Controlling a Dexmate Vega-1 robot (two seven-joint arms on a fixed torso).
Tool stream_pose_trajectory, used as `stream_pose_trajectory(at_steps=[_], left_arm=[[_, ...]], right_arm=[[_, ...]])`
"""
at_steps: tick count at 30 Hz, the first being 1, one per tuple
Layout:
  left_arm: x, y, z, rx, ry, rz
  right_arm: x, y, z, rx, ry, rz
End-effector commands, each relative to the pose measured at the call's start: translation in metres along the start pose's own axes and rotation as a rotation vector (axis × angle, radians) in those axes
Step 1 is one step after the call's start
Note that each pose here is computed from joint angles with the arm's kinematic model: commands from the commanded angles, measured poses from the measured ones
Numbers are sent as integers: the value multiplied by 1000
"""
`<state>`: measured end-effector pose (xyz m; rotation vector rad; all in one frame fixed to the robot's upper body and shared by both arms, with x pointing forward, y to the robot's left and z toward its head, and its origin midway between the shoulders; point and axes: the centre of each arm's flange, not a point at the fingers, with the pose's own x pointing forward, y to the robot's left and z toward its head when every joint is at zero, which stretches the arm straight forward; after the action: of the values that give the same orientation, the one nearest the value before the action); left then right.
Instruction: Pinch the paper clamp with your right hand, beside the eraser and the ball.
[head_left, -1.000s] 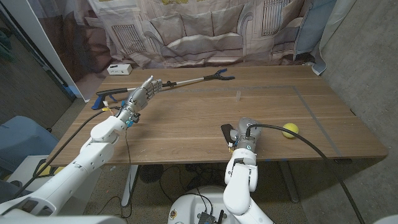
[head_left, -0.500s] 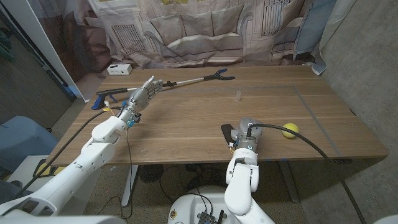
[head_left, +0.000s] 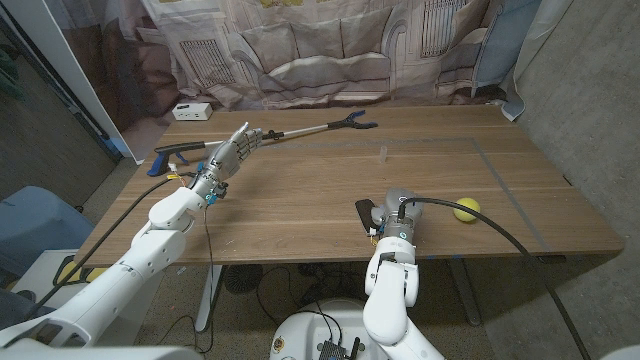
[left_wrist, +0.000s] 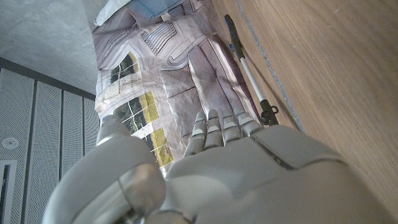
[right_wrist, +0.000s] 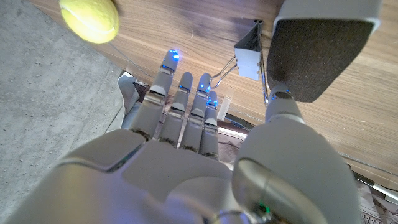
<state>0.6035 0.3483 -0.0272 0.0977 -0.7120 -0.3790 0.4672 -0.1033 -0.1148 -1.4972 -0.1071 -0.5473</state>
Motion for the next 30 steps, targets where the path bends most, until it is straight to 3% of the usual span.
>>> stream_pose_trajectory(at_steps=[1,11,30], left_arm=[[0,-1,0,-3,1,5],[2,-2,-2,-7,4,8],[2,-2,-2,-9,4,19]], right_arm=[[3,0,-1,20,-11,2],[5,0,-4,45,-22,-14],[8,-13,-11,112,-34,-39]])
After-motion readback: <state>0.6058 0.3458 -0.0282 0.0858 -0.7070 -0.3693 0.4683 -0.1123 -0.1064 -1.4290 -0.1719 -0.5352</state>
